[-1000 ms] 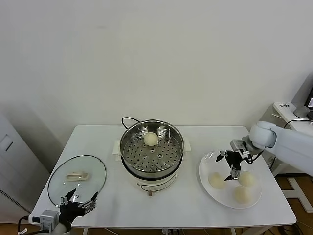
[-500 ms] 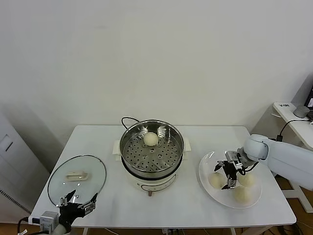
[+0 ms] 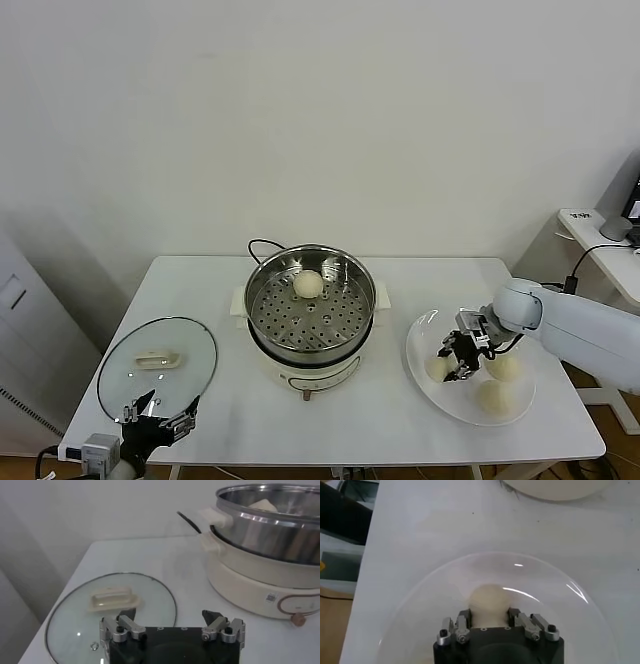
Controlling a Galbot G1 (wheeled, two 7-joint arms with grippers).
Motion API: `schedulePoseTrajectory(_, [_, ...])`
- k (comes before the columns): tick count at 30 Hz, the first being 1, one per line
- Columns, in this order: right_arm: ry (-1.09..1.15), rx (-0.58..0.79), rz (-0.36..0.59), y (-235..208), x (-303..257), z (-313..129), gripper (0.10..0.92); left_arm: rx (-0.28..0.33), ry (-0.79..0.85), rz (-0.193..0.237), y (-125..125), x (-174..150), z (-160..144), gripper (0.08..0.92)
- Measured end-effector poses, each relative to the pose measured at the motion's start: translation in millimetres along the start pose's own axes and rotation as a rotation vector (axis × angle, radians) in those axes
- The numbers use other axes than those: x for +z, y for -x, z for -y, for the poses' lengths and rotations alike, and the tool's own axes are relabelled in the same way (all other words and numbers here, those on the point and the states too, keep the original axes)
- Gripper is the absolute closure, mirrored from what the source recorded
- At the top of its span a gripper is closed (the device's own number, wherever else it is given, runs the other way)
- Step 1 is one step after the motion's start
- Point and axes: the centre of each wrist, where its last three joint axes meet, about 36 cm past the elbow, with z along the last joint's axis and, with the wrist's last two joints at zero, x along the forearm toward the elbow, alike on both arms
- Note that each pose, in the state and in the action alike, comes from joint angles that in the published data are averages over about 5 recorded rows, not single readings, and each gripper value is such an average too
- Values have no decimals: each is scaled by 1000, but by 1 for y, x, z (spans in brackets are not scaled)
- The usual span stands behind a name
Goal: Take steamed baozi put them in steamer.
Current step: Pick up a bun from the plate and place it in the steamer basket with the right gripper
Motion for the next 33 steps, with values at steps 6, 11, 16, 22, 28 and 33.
schedulePoseTrajectory(6, [-2,15,14,-45,-18,15,581,-3,0,-1,0,0,0,177])
schedulePoseTrajectory(11, [-2,45,36,-96,-48,29,581,-3,1,-1,1,1,0,177])
schedulePoseTrajectory(16, [14,84,76,-147,-87,41,581,-1,5,2,2,1,1,177])
schedulePoseTrajectory(22, [40,122,128,-185,-138,55,581,0,10,3,3,0,1,177])
schedulePoseTrajectory(28, [51,143,180,-197,-195,69,581,-2,11,4,2,0,2,177])
schedulePoseTrajectory(33, [50,145,217,-188,-241,81,579,-4,10,5,2,0,3,177])
